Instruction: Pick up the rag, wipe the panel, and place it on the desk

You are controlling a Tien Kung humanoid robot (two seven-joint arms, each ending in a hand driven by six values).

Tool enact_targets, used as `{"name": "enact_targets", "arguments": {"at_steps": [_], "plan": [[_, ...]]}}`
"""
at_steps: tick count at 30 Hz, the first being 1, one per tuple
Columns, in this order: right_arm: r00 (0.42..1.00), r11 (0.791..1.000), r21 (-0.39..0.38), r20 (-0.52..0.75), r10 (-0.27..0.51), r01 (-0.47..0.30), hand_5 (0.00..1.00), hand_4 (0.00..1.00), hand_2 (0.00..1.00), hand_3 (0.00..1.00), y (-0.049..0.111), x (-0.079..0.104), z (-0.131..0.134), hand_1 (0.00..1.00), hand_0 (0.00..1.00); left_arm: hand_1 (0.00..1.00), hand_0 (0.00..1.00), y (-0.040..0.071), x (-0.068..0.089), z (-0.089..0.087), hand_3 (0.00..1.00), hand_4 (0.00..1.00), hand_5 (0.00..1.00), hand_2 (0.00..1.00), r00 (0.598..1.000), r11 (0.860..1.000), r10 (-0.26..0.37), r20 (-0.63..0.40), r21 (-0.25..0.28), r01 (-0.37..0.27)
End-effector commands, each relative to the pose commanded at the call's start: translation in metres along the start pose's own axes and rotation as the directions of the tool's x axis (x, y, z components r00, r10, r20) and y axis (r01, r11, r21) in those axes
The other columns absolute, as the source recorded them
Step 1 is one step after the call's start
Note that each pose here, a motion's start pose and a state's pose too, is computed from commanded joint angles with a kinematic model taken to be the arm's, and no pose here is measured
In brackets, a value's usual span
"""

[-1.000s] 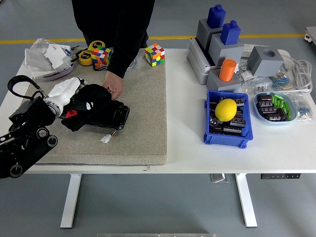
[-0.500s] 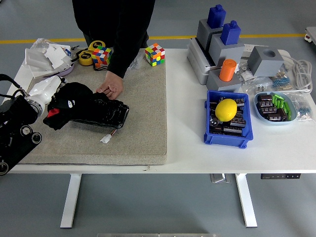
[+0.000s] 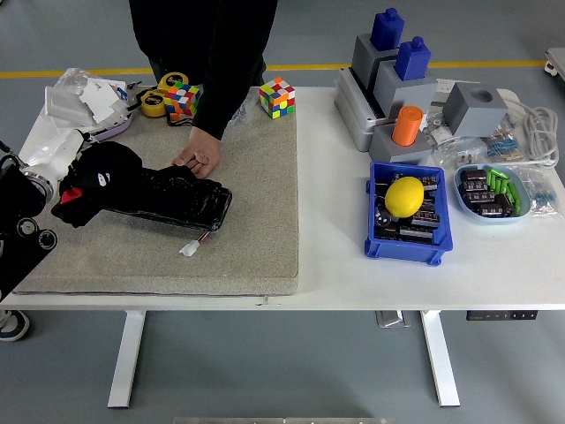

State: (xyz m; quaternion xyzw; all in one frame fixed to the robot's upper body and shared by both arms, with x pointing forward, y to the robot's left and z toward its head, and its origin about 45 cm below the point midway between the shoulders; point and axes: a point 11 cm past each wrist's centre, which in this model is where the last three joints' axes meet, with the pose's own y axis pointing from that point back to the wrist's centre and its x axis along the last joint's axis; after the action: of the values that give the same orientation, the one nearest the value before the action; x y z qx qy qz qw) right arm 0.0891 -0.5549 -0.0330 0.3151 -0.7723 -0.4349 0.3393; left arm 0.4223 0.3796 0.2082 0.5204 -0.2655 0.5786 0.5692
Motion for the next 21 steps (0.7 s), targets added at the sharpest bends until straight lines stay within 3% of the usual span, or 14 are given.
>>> {"name": "enact_targets", "arguments": {"at_steps": [8,21], "plan": [[1.000,1.000,-0.004,-0.001,0.002,-0.002,0.559,0.998,0.683,0.611,0.000,0.001,0.001,0.672,0.730,0.197,0.269,0.000,-0.006,0.001,0.582,0.575,0.061,0.437,1.000,1.000,-0.010,-0.001,-0.001,0.010],[1.000,1.000,0.002,-0.002,0.003,-0.003,0.560,0.998,0.683,0.611,0.000,0.001,-0.001,0.672,0.730,0.196,0.269,0.005,-0.028,0.023,0.583,0.574,0.062,0.437,0.999,0.998,-0.051,-0.006,-0.047,0.051]]}}
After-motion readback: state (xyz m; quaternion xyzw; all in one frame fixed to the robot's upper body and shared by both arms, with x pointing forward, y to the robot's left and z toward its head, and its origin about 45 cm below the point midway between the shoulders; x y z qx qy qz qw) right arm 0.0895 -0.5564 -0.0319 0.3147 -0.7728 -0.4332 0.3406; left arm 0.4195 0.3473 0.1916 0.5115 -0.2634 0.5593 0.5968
